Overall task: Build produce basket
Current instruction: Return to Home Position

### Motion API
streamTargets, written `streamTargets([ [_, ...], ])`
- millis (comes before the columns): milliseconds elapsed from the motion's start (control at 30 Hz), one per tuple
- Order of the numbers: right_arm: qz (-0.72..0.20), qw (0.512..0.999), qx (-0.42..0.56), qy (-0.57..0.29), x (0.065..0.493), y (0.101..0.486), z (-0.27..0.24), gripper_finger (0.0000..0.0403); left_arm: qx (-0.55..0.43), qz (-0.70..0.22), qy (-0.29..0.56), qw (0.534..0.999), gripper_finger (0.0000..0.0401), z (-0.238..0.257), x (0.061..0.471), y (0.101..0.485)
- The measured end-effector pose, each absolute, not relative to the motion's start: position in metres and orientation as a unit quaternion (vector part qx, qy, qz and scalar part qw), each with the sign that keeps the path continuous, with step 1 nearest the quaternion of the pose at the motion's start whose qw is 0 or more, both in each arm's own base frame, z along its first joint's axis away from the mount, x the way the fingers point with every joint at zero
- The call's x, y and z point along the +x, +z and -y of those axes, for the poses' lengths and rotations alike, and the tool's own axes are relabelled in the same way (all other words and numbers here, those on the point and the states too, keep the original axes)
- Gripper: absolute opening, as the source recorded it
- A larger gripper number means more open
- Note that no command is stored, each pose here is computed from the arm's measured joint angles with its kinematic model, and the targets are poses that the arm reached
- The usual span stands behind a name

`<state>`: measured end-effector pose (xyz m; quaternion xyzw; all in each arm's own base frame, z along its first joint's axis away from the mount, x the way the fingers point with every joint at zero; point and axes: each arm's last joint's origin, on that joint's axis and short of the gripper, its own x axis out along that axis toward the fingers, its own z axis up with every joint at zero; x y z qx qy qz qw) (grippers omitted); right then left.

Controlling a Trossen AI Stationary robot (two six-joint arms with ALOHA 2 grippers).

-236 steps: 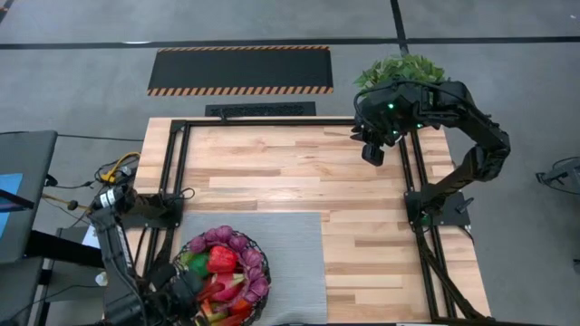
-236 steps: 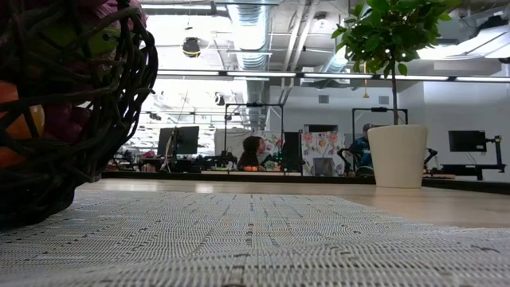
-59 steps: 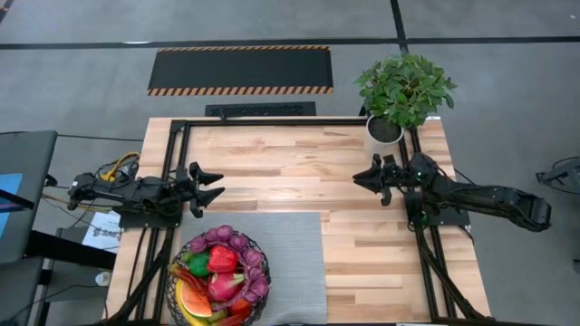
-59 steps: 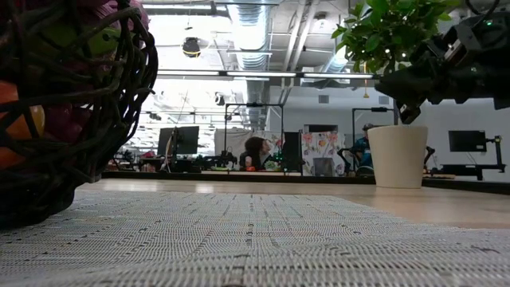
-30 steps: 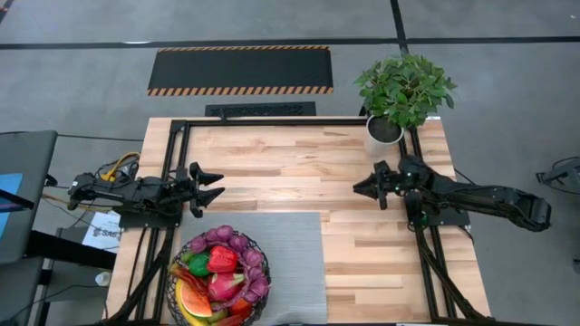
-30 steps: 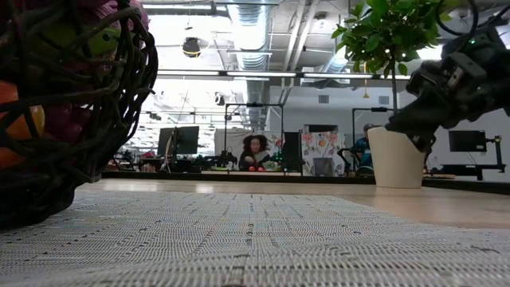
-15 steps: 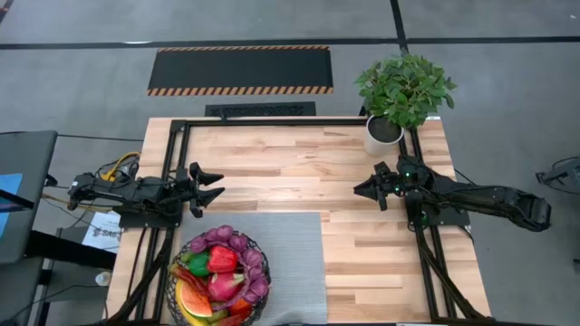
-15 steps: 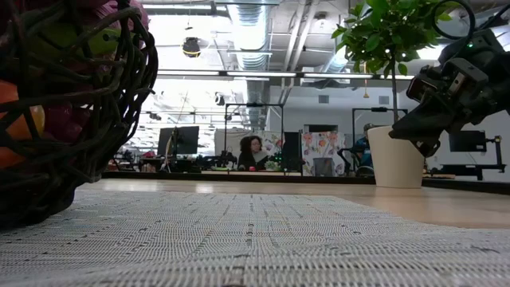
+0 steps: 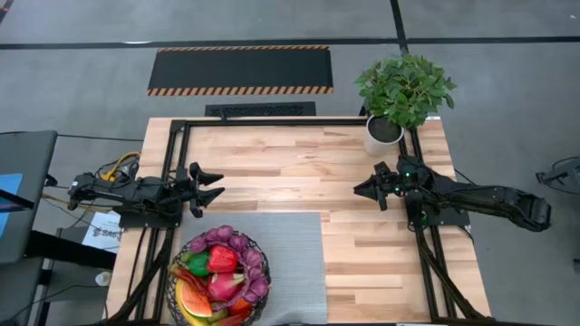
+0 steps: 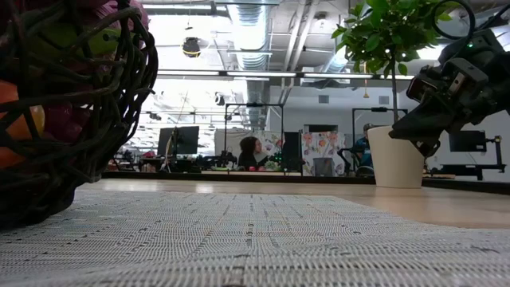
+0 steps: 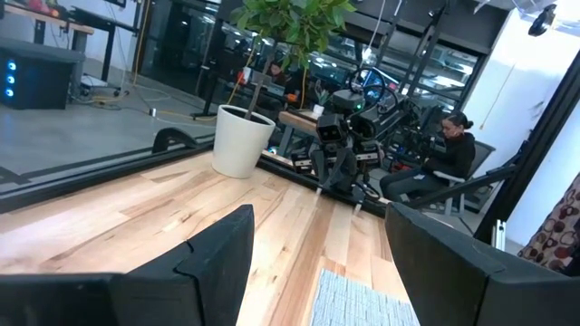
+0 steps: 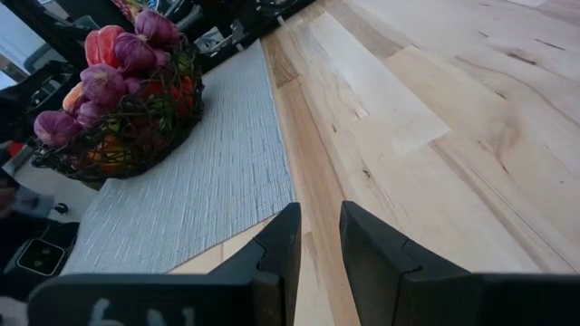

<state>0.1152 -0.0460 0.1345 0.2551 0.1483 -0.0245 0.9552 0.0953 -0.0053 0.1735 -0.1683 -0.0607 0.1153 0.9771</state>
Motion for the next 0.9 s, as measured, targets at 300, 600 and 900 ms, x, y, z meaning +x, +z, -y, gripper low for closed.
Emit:
streamTargets([
  [300,-0.148,0.955,0.255,-0.025,0.1152,0.1345,0.046,0.0104,-0.168,0.061,0.115,0.977,0.0236,0.0053,0.0953,0.1735],
  [600,-0.149,0.955,0.256,-0.025,0.1151,0.1343,0.046,0.0104,-0.169,0.062,0.115,0.977,0.0236,0.0052,0.0951,0.1737],
  [900,-0.154,0.953,0.258,-0.026,0.1148,0.1331,0.0458,0.0104,-0.169,0.062,0.115,0.977,0.0236,0.0052,0.0951,0.1738],
])
